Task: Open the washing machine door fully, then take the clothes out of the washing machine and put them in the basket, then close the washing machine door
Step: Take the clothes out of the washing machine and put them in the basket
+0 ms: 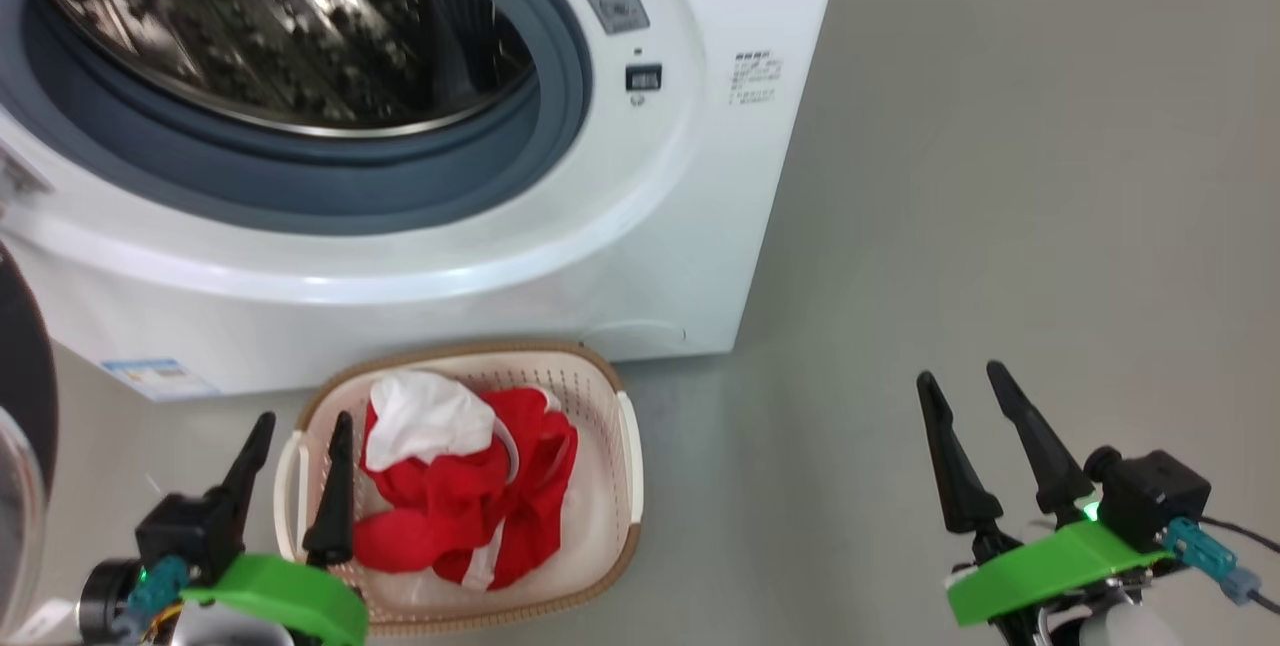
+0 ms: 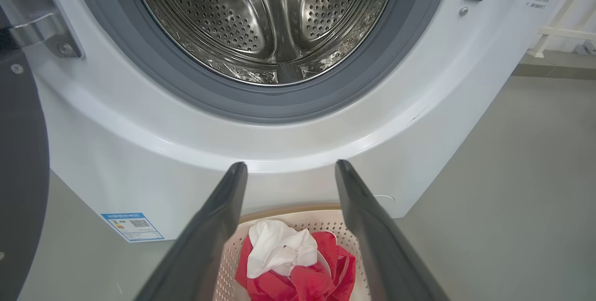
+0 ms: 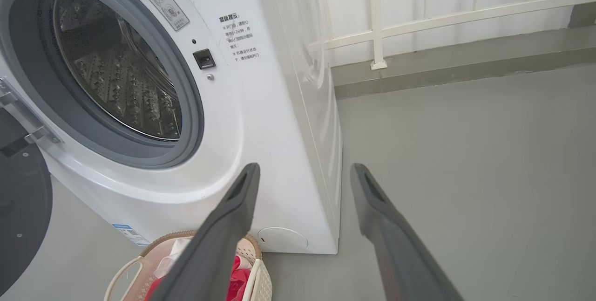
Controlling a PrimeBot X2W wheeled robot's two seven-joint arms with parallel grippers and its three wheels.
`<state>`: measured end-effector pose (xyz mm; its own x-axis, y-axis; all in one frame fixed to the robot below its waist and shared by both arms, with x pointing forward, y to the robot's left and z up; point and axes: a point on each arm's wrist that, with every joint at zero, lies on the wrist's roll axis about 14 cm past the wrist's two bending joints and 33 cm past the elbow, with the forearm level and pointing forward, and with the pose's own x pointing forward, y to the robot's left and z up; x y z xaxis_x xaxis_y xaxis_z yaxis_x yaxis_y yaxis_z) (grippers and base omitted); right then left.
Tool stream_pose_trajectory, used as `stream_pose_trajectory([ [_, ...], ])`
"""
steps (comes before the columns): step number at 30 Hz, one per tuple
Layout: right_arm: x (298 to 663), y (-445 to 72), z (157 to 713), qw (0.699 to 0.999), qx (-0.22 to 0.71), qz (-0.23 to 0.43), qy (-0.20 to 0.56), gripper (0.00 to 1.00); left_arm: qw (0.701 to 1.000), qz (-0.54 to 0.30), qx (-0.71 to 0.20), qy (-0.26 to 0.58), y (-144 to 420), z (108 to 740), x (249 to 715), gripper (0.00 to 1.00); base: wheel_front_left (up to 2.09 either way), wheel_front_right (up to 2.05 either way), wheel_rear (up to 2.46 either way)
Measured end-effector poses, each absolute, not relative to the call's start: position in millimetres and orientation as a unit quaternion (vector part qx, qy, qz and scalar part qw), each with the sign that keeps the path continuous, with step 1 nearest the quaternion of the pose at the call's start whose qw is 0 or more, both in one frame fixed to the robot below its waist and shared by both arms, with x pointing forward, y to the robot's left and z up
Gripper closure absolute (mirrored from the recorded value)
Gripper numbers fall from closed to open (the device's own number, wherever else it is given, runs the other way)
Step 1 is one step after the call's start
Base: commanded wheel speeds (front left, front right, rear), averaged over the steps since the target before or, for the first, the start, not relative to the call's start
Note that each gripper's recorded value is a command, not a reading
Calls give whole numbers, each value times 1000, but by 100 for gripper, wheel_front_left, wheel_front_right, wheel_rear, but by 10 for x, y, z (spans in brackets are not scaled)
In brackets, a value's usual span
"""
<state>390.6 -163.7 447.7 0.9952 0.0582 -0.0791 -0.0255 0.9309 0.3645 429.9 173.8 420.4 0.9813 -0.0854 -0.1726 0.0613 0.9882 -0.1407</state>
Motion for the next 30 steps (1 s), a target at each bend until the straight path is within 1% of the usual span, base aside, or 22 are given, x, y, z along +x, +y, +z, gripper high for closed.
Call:
stream_pose_trajectory([
  [3,3839,-1657,4521,982,183,20,39,0,995,-37,-63,71,1752,4332,4238,0,0,0,0],
  [4,3764,-1681,4548,983,180,19,36,0,996,-35,-62,53,1763,4451,4173,0,0,0,0],
  [7,3650,-1720,4570,984,176,17,34,0,997,-33,-54,35,1792,4576,4049,0,0,0,0],
  [13,3440,-1792,4603,985,168,14,31,0,998,-23,-48,17,1868,4693,3722,0,0,0,0],
  [17,3360,-1822,4623,986,166,12,27,0,999,-15,-48,11,1915,4735,3586,0,0,0,0],
  [22,3319,-1863,4679,986,166,7,17,0,999,-10,-47,1,1946,4795,3491,0,0,0,0],
  [30,3314,-1881,4672,986,166,4,17,0,999,-9,-51,-3,1938,4817,3504,0,0,0,0],
])
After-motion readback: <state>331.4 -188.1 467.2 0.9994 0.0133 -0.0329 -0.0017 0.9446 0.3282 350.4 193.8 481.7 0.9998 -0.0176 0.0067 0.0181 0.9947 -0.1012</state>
